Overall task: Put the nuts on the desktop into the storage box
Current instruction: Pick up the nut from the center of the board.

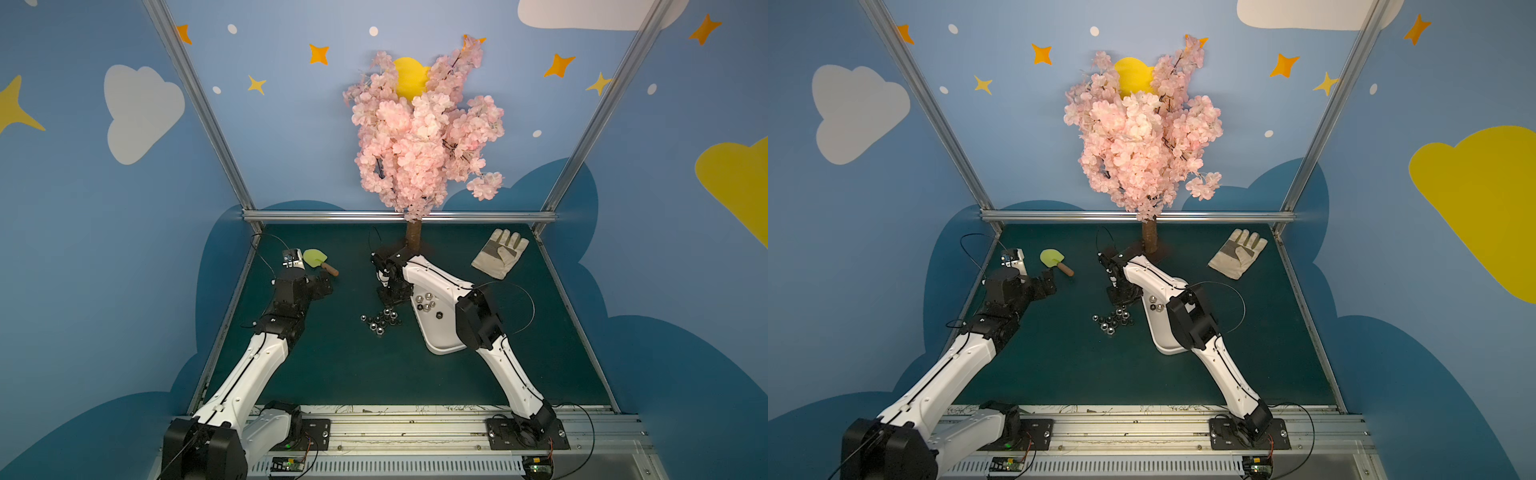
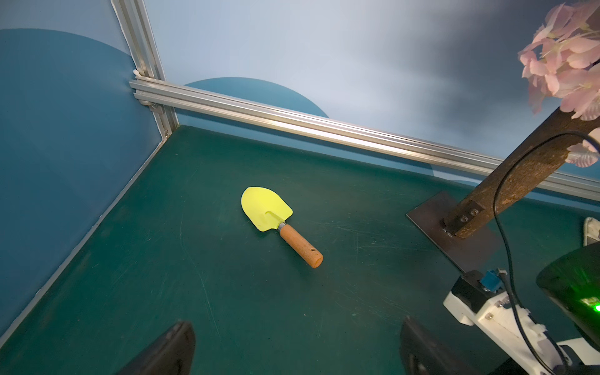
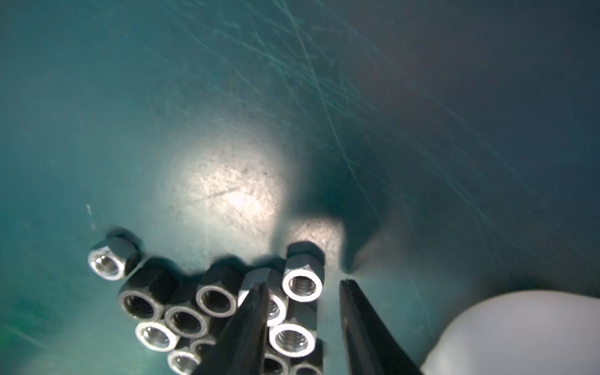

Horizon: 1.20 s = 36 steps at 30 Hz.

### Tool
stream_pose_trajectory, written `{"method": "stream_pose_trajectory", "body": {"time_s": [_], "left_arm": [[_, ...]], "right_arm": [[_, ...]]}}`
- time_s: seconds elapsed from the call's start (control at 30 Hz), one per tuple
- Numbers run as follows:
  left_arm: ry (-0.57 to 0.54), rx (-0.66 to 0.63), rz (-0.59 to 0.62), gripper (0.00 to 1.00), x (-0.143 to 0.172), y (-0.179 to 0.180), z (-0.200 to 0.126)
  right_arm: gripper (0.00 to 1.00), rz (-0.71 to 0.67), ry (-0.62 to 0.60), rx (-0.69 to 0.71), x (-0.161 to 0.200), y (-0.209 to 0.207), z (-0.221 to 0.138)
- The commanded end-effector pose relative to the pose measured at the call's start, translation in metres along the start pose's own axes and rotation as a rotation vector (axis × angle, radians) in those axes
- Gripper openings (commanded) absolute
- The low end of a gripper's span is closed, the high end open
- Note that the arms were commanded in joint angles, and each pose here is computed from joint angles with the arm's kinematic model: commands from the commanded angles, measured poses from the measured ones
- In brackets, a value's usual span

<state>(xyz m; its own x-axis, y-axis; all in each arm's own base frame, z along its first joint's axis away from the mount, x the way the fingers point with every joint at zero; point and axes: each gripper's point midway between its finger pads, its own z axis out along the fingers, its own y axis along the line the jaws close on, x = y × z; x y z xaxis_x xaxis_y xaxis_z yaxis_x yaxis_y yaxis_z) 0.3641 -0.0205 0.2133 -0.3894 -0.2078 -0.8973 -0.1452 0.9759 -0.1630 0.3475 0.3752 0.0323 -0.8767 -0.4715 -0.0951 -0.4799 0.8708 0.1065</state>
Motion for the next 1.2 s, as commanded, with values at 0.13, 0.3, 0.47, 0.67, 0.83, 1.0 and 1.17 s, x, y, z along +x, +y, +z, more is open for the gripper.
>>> {"method": "stream_pose_trajectory", "body": {"time_s": [0.13, 0.3, 0.47, 0.67, 0.83, 1.0, 1.17], "left_arm": [[-0.020, 0.009, -0.004, 1.00, -0.003, -0.002, 0.001], [-0.017, 0.007, -0.002, 1.00, -0.002, -0.002, 0.002], [-0.020, 0.001, 0.002, 1.00, -0.004, -0.001, 0.000], [-0.020, 0.000, 0.001, 1.00, -0.004, -0.001, 0.001], [-0.023, -0.001, 0.005, 1.00, -0.005, 0.000, 0.000], [-0.025, 0.000, 0.004, 1.00, -0.006, -0.001, -0.001], [-0.020, 0.002, 0.001, 1.00, -0.004, -0.001, 0.001]], "right_arm": [[0.40, 0.060, 0.029, -0.033, 0.000, -0.001, 0.009], [0.40, 0.091, 0.029, -0.038, -0.004, -0.006, 0.011], [0.40, 0.105, 0.042, -0.046, -0.003, -0.006, 0.016], [0.40, 0.103, -0.011, -0.061, -0.012, -0.002, 0.001], [0.40, 0.105, -0.010, -0.076, -0.014, -0.001, 0.003], [0.40, 0.101, 0.007, -0.060, -0.011, -0.001, 0.009], [0.39, 0.083, 0.039, -0.005, -0.001, -0.006, 0.020]]}}
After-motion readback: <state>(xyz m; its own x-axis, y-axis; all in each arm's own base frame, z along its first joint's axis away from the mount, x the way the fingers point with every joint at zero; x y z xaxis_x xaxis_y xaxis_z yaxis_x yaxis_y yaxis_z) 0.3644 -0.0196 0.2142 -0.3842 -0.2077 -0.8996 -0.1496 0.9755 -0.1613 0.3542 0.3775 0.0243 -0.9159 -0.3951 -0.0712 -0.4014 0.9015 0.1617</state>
